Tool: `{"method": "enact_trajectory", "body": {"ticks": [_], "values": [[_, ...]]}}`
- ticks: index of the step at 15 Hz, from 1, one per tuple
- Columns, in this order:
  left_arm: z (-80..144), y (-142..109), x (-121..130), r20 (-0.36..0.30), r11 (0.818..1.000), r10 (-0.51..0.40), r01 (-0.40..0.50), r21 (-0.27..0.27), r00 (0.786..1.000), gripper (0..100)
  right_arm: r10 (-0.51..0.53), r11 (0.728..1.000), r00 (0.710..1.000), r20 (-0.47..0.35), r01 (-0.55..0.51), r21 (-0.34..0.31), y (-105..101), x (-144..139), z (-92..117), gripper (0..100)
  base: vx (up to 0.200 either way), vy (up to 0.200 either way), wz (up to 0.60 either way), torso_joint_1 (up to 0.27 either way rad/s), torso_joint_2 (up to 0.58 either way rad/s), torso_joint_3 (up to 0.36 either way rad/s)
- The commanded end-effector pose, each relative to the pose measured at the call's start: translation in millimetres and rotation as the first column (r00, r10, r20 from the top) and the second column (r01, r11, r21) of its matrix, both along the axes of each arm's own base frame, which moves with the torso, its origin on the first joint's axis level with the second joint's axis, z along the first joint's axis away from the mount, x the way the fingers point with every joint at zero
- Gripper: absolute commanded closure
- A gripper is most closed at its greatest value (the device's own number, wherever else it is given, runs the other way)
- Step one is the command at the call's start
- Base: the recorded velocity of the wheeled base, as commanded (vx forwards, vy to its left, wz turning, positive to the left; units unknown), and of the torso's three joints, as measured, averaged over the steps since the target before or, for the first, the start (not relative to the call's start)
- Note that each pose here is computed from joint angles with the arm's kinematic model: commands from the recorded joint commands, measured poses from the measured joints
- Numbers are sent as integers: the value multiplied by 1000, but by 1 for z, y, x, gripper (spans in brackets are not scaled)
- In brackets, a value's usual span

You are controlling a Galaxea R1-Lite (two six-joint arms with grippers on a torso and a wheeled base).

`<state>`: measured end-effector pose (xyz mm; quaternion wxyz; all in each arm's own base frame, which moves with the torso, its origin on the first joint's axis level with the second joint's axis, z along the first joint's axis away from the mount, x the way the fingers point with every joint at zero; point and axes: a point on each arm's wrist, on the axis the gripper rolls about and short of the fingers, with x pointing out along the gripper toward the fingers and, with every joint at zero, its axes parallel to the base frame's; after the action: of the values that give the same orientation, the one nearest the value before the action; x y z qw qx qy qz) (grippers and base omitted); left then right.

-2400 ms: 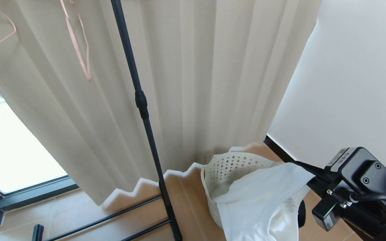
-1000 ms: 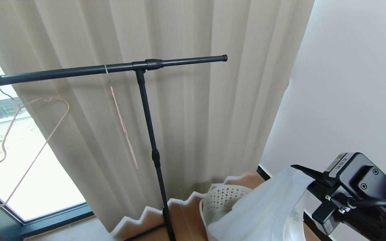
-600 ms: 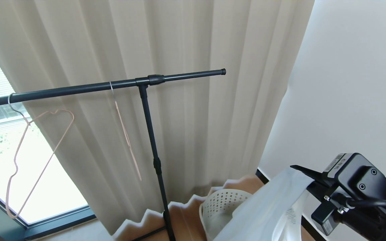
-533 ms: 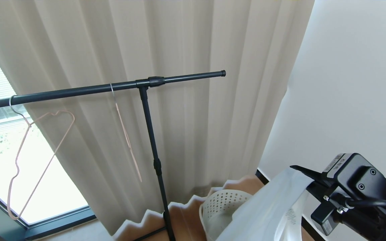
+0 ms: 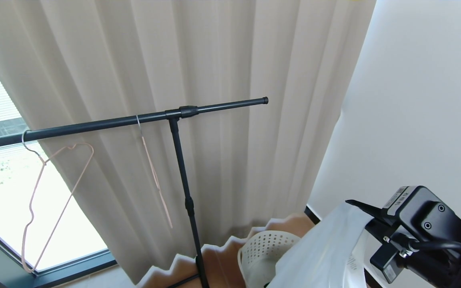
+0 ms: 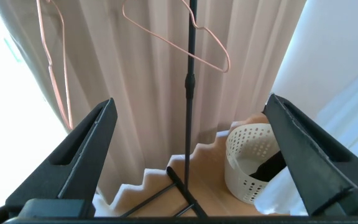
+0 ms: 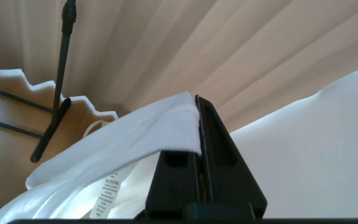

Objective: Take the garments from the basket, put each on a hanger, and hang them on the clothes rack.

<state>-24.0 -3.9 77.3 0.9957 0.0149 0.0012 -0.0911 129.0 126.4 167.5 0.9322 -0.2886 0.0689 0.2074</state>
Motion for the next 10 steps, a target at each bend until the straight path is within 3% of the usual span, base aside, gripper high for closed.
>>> {"method": "enact_trajectory", "body": {"ticks": [1,10], "values": [[0,0,0,0,1000,0,0,-1,1000,0,0,1000,1000,-8,0,-10,0,0,-3,100,0,0,0,163,-354,-193],[-1,1,0,-3,1000,30,-30,4,1000,0,15,1000,1000,-10,-15,-6,0,-1,-3,100,0,0,0,7,-13,-7]]}}
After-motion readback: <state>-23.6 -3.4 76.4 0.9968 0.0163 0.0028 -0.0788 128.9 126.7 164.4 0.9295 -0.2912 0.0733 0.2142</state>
